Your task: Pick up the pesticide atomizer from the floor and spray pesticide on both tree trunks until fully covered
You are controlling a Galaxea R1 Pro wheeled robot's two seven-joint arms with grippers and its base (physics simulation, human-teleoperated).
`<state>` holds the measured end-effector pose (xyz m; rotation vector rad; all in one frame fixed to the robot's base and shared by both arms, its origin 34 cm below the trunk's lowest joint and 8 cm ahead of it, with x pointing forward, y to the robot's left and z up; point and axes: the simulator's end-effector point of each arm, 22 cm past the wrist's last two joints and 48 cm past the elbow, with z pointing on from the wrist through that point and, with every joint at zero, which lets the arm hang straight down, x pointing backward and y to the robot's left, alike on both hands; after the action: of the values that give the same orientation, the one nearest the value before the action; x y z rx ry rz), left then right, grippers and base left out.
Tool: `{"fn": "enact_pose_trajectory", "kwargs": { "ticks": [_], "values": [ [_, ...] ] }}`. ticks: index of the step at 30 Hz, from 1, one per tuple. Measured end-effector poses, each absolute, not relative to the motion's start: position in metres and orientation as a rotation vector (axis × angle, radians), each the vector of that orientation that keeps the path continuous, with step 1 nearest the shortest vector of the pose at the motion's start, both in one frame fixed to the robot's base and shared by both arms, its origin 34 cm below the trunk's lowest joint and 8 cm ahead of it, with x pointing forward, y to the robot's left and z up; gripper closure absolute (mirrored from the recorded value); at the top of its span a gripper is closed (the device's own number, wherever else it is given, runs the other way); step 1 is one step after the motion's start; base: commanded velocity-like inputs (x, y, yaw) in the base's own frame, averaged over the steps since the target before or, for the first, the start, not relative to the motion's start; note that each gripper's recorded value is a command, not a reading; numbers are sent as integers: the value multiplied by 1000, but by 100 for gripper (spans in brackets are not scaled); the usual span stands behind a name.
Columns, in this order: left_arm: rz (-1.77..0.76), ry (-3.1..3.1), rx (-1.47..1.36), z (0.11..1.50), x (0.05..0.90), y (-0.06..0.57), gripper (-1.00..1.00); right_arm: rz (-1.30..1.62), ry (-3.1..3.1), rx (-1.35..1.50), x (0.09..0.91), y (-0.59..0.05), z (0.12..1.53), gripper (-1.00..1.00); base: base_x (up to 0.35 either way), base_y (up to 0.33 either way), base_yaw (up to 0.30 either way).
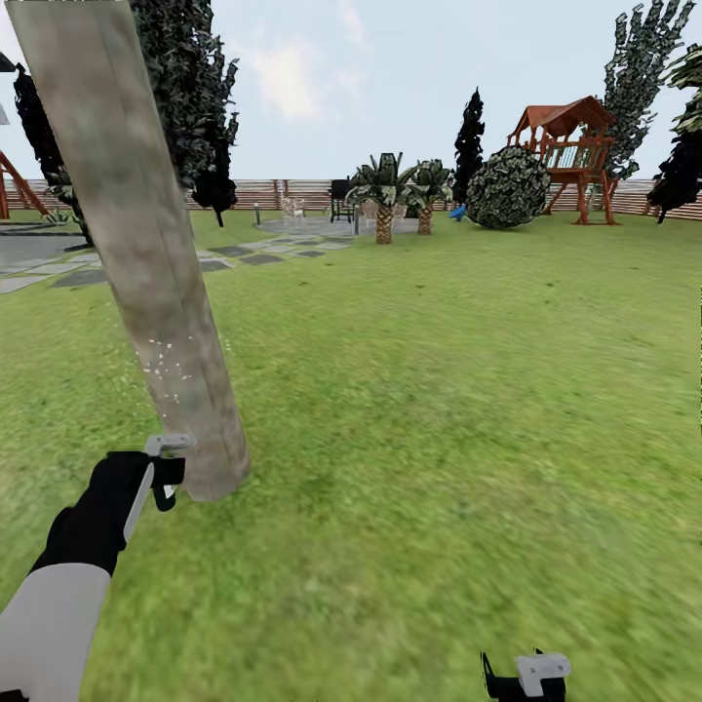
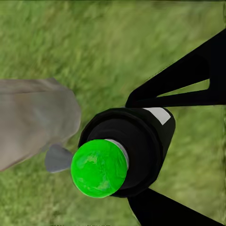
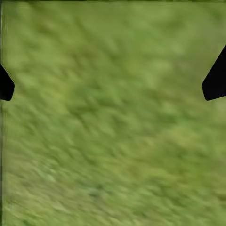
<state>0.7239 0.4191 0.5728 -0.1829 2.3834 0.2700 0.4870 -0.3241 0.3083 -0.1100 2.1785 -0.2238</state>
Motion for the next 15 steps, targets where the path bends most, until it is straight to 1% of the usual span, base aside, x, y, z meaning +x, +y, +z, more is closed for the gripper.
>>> {"fn": "enact_pose_trajectory", "kwargs": {
  "ticks": [2, 9, 11, 15],
  "values": [
    [263, 2387, -223, 569, 718, 428, 100, -224, 2178, -110, 487, -324, 308, -100, -149, -149, 0],
    [262, 2413, -245, 547, 702, 433, 100, -218, 2180, -110, 487, -321, 308, -100, -10, -14, 0],
    [265, 2402, -241, 546, 703, 433, 100, -217, 2179, -109, 487, -321, 308, -100, 125, -1, 106],
    [266, 2417, -240, 537, 698, 433, 100, -217, 2178, -109, 487, -320, 308, -100, 286, 0, 233]
  ]
}}
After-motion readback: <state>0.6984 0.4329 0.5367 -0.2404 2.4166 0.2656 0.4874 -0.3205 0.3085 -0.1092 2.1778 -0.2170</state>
